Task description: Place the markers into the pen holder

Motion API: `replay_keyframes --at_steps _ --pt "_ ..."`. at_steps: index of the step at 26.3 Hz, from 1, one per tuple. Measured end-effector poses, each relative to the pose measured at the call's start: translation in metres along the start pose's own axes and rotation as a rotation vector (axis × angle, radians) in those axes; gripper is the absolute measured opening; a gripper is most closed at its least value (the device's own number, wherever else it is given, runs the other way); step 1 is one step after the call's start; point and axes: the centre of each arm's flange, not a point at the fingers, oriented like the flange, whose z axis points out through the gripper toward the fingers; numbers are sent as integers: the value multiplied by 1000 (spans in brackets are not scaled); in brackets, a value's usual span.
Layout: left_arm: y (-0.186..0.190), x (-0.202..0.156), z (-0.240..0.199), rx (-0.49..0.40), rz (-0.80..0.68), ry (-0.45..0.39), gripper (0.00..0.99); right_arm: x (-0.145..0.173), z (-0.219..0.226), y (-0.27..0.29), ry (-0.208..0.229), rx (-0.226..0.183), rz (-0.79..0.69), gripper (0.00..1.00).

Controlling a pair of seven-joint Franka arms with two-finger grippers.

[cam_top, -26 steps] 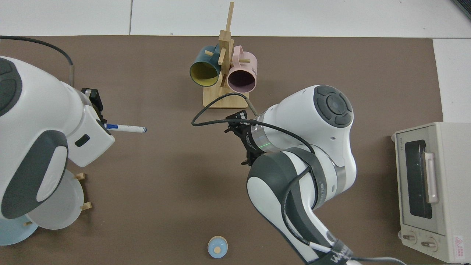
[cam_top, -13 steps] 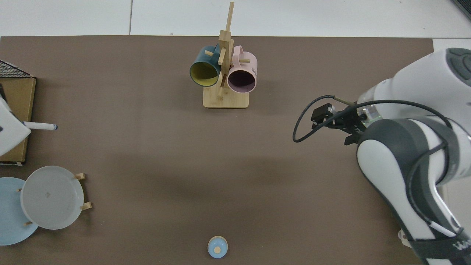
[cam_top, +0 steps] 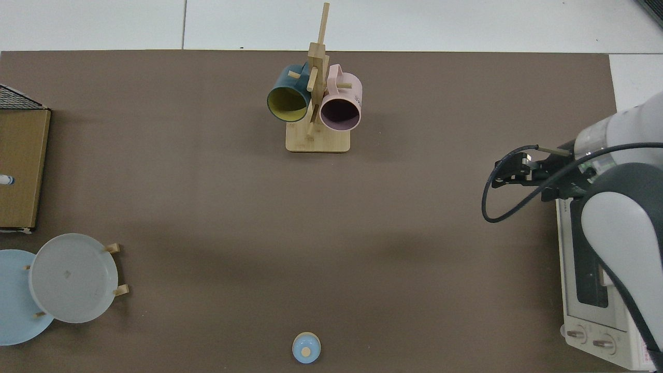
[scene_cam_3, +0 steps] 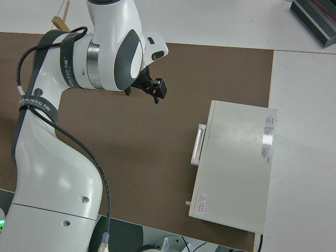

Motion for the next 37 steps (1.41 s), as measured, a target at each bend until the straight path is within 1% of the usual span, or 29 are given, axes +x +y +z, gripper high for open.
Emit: replay_keyframes --at_steps 4,6,9,15,19,22,26,31,37 --pt "3 -25 16 -26 -32 -26 181 -4 -17 3 -2 -13 -30 1000" --pt "4 -36 21 -33 -42 -42 181 -4 -25 6 5 -21 -43 1000" --pt "1 -45 24 -33 -48 -62 181 -3 -30 11 14 -22 -51 1000" --pt "-12 -49 23 -2 -30 -72 181 -3 -30 12 17 -22 -51 1000" --pt "-18 -57 32 28 -16 -77 181 0 -32 11 45 -18 -52 1000" --pt "-22 -60 37 44 34 -81 181 4 -33 10 70 -15 -52 1000" --pt "-25 -58 40 50 75 -83 181 5 -33 10 75 -15 -52 1000" --pt "-33 -51 53 30 130 -97 181 6 -33 10 76 -15 -52 1000" --pt "-40 -45 80 -8 148 -89 181 6 -32 9 76 -15 -53 1000"
